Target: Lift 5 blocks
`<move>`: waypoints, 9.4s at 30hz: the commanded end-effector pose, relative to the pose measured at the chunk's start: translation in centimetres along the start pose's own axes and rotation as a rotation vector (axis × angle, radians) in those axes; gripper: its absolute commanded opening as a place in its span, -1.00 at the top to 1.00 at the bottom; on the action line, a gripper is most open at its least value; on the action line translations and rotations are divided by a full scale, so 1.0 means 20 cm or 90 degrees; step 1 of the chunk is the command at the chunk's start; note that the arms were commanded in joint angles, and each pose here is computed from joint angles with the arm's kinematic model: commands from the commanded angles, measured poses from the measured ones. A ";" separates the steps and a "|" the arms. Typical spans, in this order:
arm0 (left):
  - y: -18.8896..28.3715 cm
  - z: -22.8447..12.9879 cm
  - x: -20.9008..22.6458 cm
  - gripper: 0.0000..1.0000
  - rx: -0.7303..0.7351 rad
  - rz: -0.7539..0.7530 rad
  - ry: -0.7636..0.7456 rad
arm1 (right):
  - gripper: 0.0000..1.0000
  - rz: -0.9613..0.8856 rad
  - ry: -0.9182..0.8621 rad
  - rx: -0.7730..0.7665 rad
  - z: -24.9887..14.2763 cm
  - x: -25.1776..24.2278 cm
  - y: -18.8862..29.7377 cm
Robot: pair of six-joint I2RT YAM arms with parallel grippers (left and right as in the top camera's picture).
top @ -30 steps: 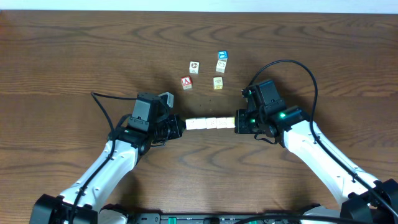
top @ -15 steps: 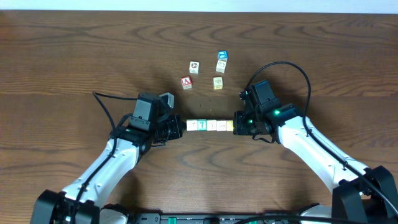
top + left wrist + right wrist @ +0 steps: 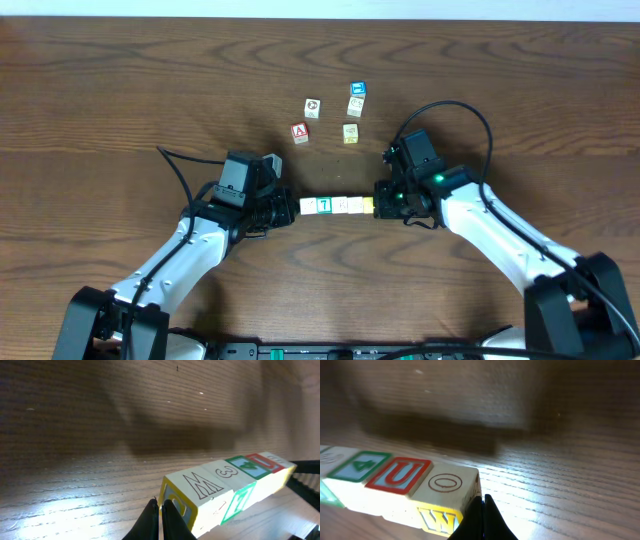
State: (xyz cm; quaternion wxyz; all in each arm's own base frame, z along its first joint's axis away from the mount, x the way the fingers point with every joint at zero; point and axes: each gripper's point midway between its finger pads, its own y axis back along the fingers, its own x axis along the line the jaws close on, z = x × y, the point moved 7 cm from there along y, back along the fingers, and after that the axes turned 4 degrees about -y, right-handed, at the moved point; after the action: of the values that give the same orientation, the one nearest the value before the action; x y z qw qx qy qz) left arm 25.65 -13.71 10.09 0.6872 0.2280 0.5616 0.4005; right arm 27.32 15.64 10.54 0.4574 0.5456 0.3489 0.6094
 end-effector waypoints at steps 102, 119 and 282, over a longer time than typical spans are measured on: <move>0.32 0.45 -0.03 -0.43 -0.435 0.207 -0.173 | -0.99 -0.327 0.110 -0.437 0.53 -0.11 0.08; 0.39 0.52 -0.15 -0.43 -0.502 0.154 -0.273 | -0.99 -0.327 0.110 -0.437 0.53 -0.11 0.08; 0.71 -0.23 0.42 -0.45 -0.706 0.300 -0.202 | -0.98 -0.102 0.096 -0.835 -0.38 -0.65 0.62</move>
State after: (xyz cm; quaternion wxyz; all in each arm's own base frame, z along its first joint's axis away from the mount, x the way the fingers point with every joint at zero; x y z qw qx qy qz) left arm 17.56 0.27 15.97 0.6845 -0.0086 0.0776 0.7248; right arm 17.58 -0.03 16.34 0.7109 0.0869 -0.0276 0.6974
